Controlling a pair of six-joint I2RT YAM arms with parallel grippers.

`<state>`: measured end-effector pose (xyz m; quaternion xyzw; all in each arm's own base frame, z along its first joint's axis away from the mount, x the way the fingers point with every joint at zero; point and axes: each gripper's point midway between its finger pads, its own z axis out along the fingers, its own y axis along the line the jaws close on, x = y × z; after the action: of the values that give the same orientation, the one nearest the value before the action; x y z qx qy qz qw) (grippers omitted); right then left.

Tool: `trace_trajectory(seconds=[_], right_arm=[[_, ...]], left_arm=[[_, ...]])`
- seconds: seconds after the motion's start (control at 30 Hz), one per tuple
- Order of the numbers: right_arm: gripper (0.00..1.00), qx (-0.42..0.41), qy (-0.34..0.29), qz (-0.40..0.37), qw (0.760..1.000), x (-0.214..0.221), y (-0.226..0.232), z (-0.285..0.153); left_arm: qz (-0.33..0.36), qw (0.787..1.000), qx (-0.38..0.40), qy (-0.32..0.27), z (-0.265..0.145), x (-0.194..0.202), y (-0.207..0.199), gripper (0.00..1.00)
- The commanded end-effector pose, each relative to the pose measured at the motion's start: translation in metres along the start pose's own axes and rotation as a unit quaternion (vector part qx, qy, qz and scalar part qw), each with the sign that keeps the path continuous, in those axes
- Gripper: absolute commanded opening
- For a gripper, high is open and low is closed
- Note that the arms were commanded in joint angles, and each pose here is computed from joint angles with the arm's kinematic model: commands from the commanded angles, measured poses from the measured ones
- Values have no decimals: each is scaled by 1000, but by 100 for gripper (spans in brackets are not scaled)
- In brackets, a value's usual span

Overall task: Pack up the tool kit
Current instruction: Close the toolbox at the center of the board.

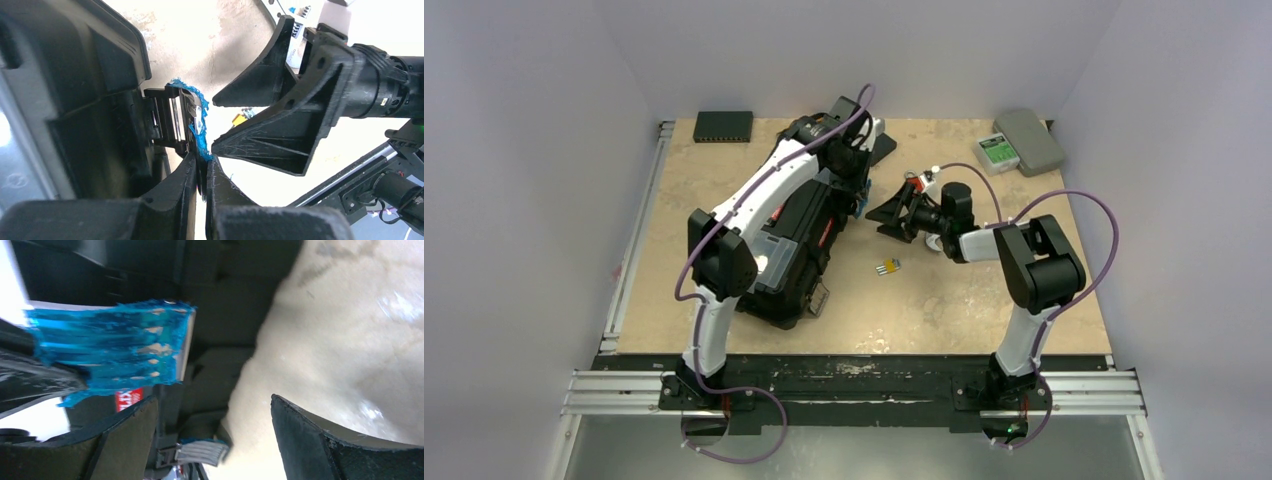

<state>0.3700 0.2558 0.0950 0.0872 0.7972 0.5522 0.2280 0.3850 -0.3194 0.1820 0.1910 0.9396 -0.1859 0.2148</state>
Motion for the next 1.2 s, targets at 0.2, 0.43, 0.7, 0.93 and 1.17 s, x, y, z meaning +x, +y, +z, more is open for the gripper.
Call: trace_trajectory(seconds=[0.2, 0.43, 0.7, 0.93, 1.17], right_arm=[[82, -143, -105, -24, 984, -36, 63, -6], [87, -138, -113, -25, 984, -42, 68, -1], [91, -129, -105, -22, 986, -44, 74, 18], [92, -115, -95, -25, 988, -42, 77, 34], [89, -110, -90, -24, 990, -41, 80, 41]], left_arm=[[21, 998, -19, -52, -36, -20, 9, 0], [22, 996, -53, -63, -48, -23, 19, 0], [23, 992, -84, -89, -69, -30, 27, 29], [24, 983, -113, -142, -114, -40, 31, 63], [21, 974, -126, -187, -151, -42, 36, 67]])
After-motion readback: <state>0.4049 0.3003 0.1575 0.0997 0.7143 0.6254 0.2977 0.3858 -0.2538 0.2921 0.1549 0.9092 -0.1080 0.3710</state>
